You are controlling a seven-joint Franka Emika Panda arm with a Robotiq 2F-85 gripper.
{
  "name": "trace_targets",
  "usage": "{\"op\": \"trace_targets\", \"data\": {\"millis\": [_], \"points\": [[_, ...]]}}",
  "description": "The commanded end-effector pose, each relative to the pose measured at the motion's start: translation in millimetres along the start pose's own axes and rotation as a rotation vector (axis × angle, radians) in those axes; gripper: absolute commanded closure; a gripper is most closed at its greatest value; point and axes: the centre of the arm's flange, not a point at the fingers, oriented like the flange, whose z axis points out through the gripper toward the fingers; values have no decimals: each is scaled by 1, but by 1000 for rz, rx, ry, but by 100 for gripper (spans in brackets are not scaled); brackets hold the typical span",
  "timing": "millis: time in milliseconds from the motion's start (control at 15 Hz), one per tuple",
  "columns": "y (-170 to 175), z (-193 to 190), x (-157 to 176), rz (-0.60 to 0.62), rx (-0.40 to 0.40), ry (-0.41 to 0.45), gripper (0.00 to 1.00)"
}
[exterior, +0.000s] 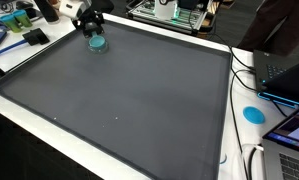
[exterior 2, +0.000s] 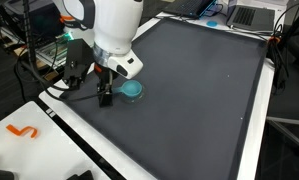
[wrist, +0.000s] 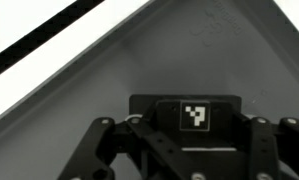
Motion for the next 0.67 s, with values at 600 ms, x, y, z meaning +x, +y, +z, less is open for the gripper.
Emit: {"op": "trace_targets", "data": {"millis": [600], "points": [[-3, -2, -6, 16, 58, -14, 72]]}}
